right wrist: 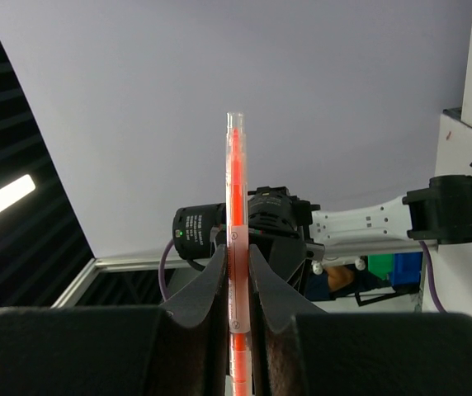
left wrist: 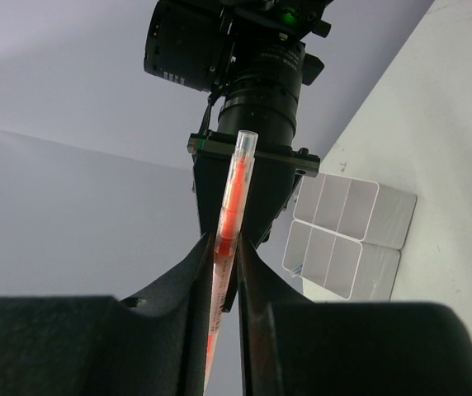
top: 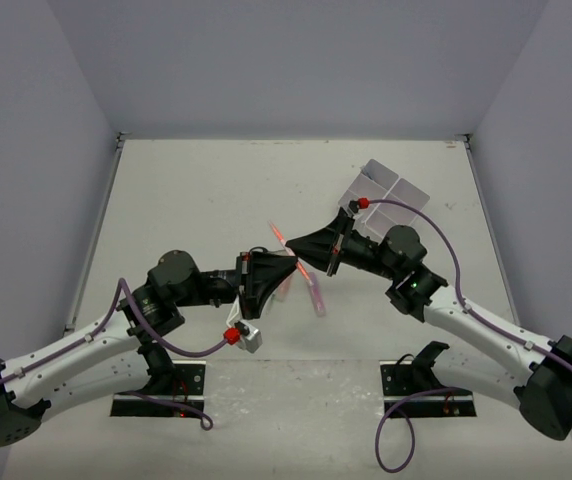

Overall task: Sort the stationery into containers
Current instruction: Close the pen cap on the pen.

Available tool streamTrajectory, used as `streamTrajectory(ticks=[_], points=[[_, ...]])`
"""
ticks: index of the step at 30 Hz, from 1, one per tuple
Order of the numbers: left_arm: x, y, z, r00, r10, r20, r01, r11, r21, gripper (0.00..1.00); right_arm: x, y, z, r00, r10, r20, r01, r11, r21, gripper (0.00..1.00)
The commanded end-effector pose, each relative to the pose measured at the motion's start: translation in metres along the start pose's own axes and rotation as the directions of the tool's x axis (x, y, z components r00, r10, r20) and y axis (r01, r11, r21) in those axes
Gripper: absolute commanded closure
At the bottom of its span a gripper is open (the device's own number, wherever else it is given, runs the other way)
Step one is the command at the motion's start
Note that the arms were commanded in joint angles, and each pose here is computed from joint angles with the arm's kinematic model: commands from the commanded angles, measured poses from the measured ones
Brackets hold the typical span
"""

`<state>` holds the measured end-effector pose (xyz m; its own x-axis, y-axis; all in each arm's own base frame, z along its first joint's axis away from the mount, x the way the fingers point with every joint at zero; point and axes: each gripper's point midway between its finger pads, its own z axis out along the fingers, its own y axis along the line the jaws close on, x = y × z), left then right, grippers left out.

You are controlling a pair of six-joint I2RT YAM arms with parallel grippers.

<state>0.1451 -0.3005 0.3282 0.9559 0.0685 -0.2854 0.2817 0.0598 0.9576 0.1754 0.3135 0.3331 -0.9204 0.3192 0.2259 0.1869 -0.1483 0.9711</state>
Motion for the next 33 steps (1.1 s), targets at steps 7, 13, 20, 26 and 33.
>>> streamTrajectory(ticks=[7,13,20,26,33], points=[[0.014,0.014,-0.005,0.996,-0.032,-0.087,0.029,0.999,-0.031,0.96,0.025,0.029,-0.009,0.995,-0.07,-0.076,0.064,0.995,-0.077,1.0],[0.012,0.013,-0.004,0.997,-0.037,-0.074,0.036,0.999,-0.025,1.0,0.024,0.028,-0.009,0.995,-0.068,-0.068,0.063,0.995,-0.072,1.0],[0.01,0.013,-0.003,0.997,-0.05,-0.063,0.049,0.999,-0.02,1.0,0.023,0.027,-0.01,0.996,-0.066,-0.061,0.062,0.996,-0.071,1.0],[0.007,0.01,-0.004,0.998,-0.049,-0.049,0.049,0.999,-0.015,1.0,0.022,0.029,-0.011,0.996,-0.07,-0.047,0.067,0.995,-0.076,0.91],[0.004,0.007,-0.003,0.998,-0.063,-0.03,0.063,0.998,-0.01,1.0,0.022,0.028,-0.011,0.996,-0.07,-0.049,0.066,0.995,-0.082,0.69]])
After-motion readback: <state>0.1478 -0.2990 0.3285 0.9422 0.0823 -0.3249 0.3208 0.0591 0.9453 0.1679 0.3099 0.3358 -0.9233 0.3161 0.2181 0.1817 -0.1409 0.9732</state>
